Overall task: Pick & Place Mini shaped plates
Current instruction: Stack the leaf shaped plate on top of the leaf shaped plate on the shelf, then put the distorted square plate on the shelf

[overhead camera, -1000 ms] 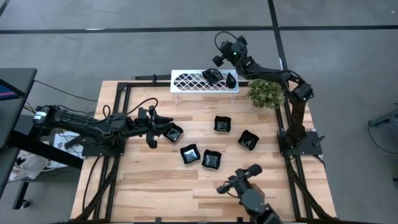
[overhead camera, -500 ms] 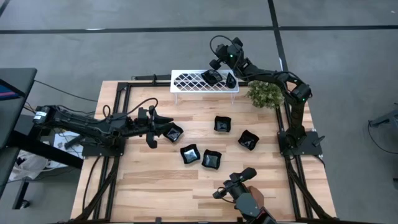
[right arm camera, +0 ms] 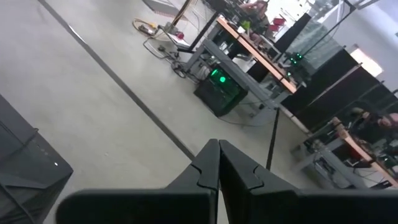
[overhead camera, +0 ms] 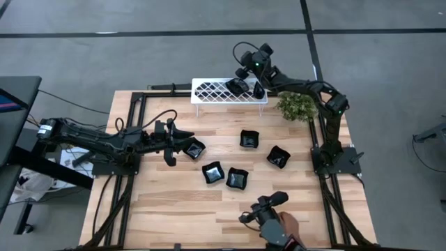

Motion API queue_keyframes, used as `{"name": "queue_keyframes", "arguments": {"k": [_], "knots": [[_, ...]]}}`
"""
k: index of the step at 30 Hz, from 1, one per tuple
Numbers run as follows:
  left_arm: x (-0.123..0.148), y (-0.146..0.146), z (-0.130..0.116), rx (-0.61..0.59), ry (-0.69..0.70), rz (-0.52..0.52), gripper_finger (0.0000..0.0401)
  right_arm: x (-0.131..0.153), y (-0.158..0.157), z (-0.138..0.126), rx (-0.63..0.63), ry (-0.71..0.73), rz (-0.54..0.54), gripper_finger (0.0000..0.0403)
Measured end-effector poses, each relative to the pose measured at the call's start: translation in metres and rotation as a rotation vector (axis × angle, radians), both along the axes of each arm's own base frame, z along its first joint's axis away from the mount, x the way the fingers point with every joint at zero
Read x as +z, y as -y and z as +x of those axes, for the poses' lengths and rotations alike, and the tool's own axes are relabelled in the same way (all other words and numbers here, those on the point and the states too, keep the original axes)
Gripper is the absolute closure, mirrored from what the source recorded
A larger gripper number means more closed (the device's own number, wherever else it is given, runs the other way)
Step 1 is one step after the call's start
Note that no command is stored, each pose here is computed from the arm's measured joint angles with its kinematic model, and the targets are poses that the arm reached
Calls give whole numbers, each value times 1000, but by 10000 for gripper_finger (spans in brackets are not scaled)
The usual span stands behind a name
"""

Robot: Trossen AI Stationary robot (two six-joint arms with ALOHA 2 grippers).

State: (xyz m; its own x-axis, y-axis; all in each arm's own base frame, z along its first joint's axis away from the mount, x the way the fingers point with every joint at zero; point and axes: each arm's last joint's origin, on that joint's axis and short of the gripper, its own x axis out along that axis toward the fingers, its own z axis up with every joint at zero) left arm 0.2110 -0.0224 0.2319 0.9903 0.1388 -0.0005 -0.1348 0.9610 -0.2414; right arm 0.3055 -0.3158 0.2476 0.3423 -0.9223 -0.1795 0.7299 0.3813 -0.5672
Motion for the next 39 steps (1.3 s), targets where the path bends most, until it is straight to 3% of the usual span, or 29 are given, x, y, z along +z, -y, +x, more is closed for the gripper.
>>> {"name": "queue_keyframes", "arguments": {"k": [8,24,34,39], "knots": [[0,0,0,0,0,0,299,1,-12,12,20,-46,-24,403],[0,0,0,0,0,0,299,5,-15,10,-74,-112,-62,403],[0,0,0,0,0,0,299,40,-31,6,-57,-25,-109,403],[0,0,0,0,0,0,299,65,-48,-2,22,71,-60,403]]}}
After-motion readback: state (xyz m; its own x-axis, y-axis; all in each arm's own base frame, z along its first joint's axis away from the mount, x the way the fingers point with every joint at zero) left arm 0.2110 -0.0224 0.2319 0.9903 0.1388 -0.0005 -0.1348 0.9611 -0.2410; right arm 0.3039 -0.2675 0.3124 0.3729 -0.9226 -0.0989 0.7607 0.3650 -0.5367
